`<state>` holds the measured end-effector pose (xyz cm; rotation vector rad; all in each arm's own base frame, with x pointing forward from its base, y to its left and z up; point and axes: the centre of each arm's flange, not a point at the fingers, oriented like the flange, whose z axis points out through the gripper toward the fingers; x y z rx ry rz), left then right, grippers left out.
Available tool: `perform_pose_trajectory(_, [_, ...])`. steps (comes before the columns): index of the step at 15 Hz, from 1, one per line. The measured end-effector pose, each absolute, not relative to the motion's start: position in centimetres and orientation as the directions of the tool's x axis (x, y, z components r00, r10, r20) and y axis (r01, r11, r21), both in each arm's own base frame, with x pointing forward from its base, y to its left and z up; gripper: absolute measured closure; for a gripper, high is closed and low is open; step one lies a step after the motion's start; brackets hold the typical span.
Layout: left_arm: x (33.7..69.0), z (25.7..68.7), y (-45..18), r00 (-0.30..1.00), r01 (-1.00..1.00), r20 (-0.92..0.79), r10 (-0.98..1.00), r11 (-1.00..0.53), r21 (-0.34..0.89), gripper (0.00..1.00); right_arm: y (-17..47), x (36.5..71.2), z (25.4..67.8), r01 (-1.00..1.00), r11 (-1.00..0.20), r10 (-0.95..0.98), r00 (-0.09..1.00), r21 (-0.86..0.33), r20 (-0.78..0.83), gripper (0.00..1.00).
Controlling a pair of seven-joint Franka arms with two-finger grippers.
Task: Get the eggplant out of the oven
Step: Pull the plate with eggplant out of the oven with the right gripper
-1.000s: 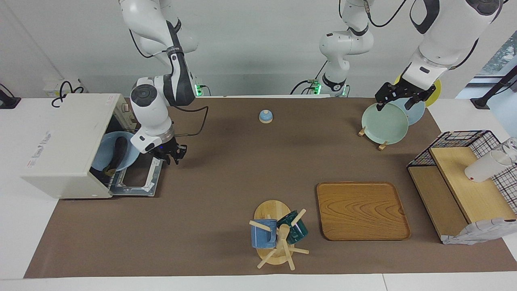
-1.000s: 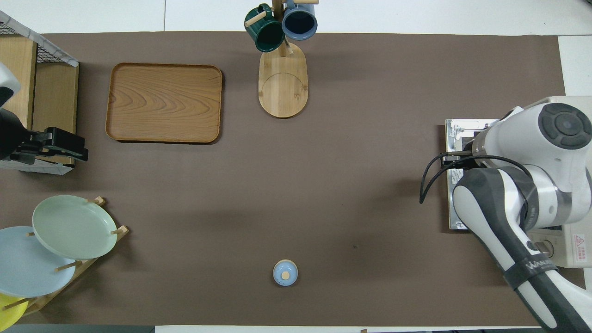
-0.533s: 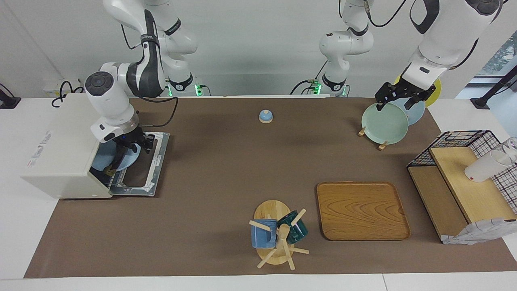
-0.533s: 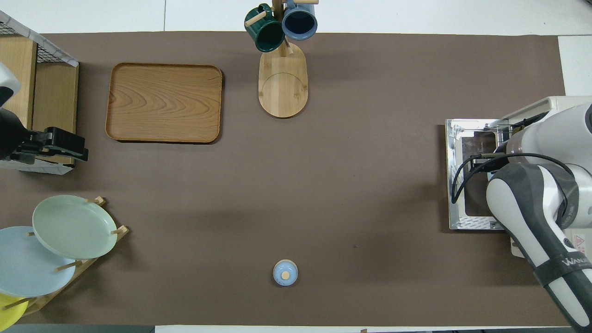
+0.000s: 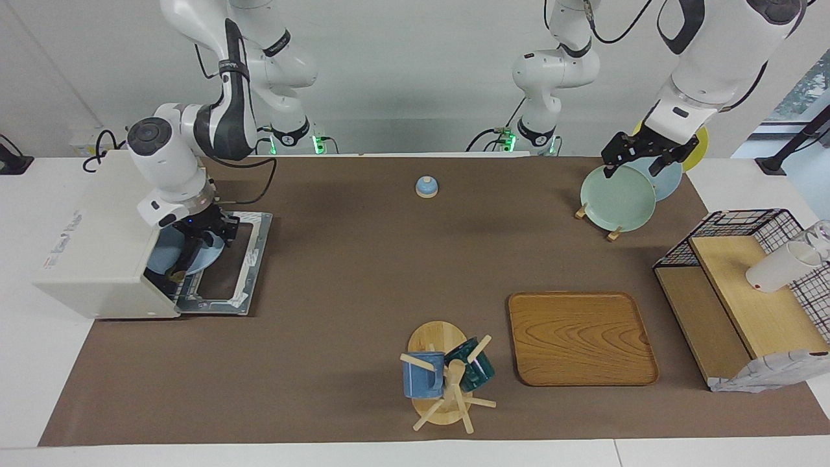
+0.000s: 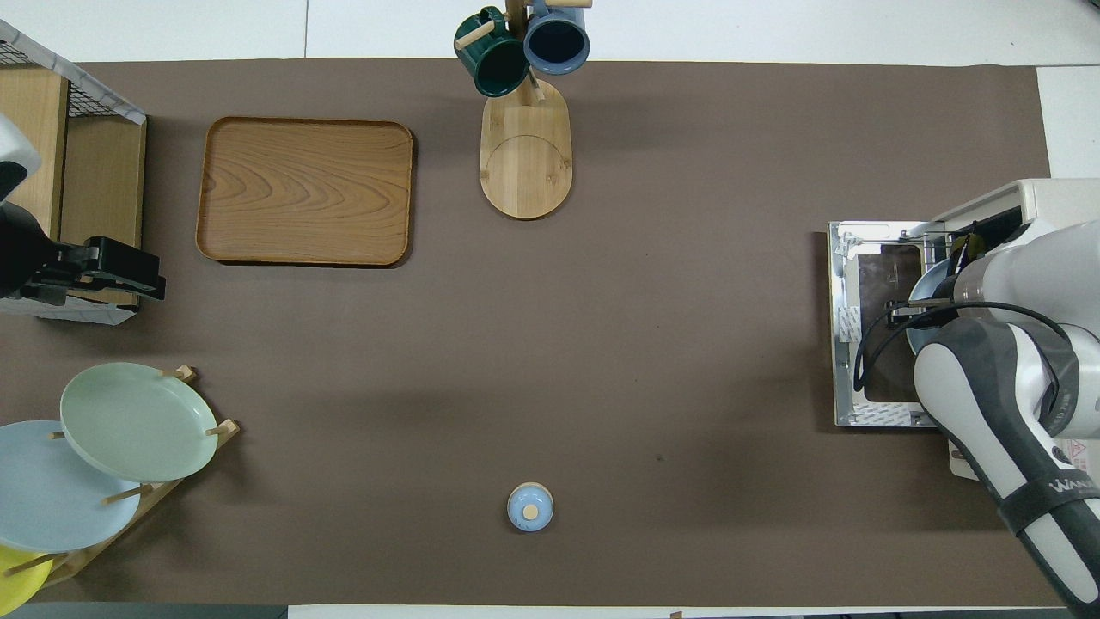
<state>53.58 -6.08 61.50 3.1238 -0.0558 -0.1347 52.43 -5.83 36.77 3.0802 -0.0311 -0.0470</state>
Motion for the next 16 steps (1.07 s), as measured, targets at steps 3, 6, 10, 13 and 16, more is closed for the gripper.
perform_pose_trajectory(3, [53.6,61.5,-6.1,0.996,-0.035,-0.086,-0.036,-0.999,0.016,0.00,-5.7,52.2,36.4,0.002,-0.998,0.000,0.999,0.060,-0.035,0.87])
perform_pose_trajectory(6, [53.6,61.5,-6.1,0.996,-0.035,-0.086,-0.036,-0.999,0.016,0.00,-5.3,52.1,37.4,0.045,-0.996,0.042,0.998,0.079,-0.035,0.96])
perform_pose_trajectory(10, [53.6,61.5,-6.0,0.996,-0.034,-0.085,-0.035,-0.999,0.016,0.00,1.7,53.0,40.2,0.158,-0.973,0.147,0.986,0.168,-0.078,0.97])
perform_pose_trajectory(13, [53.6,61.5,-5.9,0.996,-0.033,-0.085,-0.034,-0.999,0.016,0.00,11.5,52.3,42.4,0.157,-0.957,0.149,0.987,0.243,-0.053,0.97])
perform_pose_trajectory(16, [53.7,61.5,-5.4,0.996,-0.023,-0.082,-0.024,-1.000,0.016,0.00,19.8,50.5,42.7,0.138,-0.958,0.142,0.990,0.250,-0.005,0.97])
